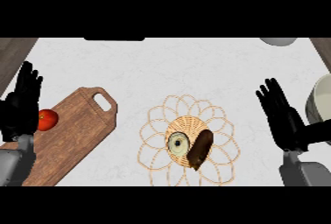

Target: Pick the cupcake from the placemat and place it in the bowl

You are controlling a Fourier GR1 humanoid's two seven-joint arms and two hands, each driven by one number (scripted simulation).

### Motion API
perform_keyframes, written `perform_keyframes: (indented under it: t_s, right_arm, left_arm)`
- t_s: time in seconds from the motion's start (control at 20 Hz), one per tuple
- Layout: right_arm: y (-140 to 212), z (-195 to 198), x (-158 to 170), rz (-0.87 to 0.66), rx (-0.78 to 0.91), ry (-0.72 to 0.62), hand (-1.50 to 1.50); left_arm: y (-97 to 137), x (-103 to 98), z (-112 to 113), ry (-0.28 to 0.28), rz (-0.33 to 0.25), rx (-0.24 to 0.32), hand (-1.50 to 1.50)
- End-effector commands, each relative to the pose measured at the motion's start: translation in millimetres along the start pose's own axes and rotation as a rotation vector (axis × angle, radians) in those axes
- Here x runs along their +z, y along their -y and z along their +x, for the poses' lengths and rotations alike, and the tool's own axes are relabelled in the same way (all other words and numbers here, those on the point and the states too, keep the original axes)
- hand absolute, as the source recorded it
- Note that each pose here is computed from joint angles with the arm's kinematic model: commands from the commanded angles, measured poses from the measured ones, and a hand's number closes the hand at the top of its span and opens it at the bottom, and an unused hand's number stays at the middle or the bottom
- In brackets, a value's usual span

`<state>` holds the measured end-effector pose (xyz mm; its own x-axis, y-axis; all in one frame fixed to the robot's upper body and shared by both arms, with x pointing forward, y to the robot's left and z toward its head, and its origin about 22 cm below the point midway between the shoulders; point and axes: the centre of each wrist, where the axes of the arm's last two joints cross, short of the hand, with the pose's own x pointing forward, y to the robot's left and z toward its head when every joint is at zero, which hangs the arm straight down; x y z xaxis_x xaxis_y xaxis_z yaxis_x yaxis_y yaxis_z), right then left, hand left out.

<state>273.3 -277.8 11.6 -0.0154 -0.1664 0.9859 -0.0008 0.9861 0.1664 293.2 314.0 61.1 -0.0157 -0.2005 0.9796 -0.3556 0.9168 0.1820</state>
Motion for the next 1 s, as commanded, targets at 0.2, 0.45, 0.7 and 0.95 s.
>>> perform_keyframes:
  t_s: [0.2, 0.45, 0.7, 0.95]
  right_arm:
    - [-36.3, -3.0, 15.4, 0.268, -0.094, 0.227, 1.50]
    - [0.7, -48.6, 48.1, -0.253, 0.143, 0.283, -1.50]
    - [-3.9, -44.0, 83.0, 0.041, 0.288, 0.438, -1.50]
    - [-4.4, 12.3, 83.9, 0.138, 0.544, 0.305, -1.50]
  left_arm:
    - [5.4, -2.1, 25.6, 0.132, -0.109, -0.155, 0.00]
    - [30.3, 13.0, 19.6, 0.104, -0.188, -0.137, 0.00]
    - [22.8, 19.3, 25.2, 0.081, -0.205, -0.150, 0.00]
    - [30.7, 14.1, 27.6, 0.090, -0.206, -0.137, 0.00]
